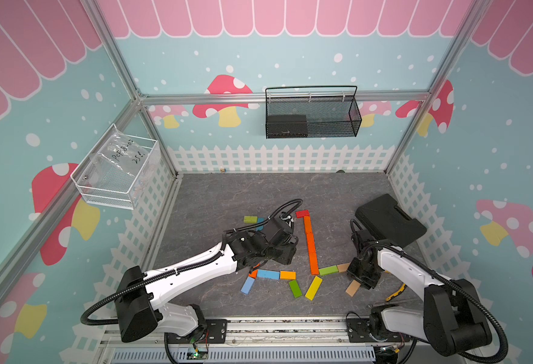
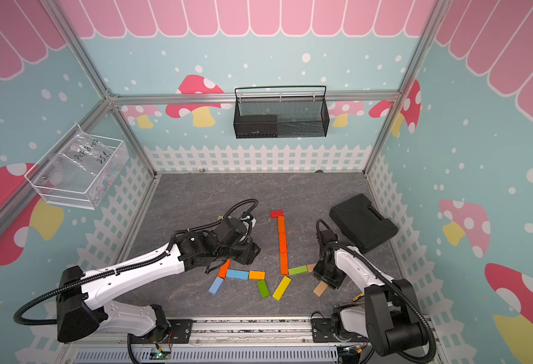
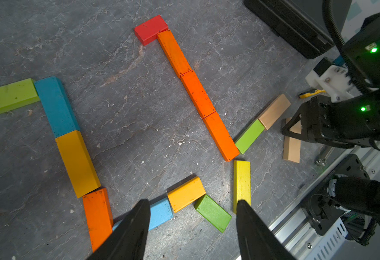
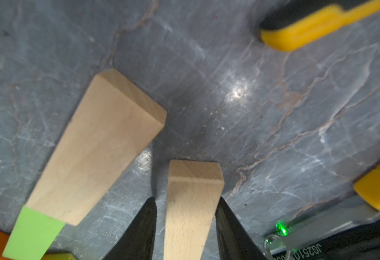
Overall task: Assemble a giraffe with building blocks
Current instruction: Pick up the building block from the center of the board.
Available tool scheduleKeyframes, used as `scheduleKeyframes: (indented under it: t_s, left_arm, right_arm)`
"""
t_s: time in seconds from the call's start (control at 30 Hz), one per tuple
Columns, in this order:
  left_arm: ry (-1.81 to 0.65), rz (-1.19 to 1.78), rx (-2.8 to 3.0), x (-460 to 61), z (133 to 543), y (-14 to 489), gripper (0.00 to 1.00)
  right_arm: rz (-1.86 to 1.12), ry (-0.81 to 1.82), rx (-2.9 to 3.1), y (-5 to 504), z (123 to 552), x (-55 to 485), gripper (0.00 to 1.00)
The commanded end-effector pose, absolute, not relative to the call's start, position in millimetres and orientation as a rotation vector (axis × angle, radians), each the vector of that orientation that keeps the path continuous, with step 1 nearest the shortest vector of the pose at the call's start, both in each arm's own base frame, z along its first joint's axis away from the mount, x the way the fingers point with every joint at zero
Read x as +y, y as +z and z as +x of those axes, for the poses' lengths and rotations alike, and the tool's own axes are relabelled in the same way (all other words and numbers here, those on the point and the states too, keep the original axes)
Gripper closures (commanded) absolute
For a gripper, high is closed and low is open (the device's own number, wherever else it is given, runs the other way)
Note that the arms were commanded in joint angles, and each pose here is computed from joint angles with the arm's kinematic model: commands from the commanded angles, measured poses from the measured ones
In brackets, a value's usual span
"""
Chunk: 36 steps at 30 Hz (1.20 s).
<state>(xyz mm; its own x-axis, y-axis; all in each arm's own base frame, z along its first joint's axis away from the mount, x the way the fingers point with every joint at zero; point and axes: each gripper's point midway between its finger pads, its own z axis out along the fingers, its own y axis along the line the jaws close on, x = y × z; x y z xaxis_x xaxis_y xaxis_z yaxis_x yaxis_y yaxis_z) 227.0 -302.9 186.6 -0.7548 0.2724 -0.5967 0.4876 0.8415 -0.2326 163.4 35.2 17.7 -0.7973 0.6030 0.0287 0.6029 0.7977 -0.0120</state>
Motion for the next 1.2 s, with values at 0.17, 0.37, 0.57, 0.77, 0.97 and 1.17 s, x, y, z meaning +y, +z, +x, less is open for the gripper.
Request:
scheduleKeyframes:
  t_s: [0.17,0.37,0.57,0.77,0.97,1.17]
  left_arm:
    - [-0.52,0.552,2.441,-299,231,190,0.36]
    - [-0.517,0.553,2.44,-298,232,190,0.36]
    - [-0.513,0.549,2.447,-298,234,188,0.36]
    - [-0.524,0.543,2.448,-298,233,187,0.36]
    - [-0.529,0.543,2.443,-299,233,189,0.36]
    - [-0.519,0.534,2.434,-296,235,191,0.36]
  right_arm:
    - [-0.979,0.047,-2.953,14,166,33,0.62]
    - [-1.005,-0.005,-2.941,9,162,37,0.71]
    - [-1.014,0.016,-2.976,42,166,33,0.74]
    - [-0.957,0.126,-3.157,114,196,16,0.76]
    - [-0.463,0.478,-3.407,178,264,-8,0.82]
    - [0.151,0.581,-3.531,199,304,-3,0.89]
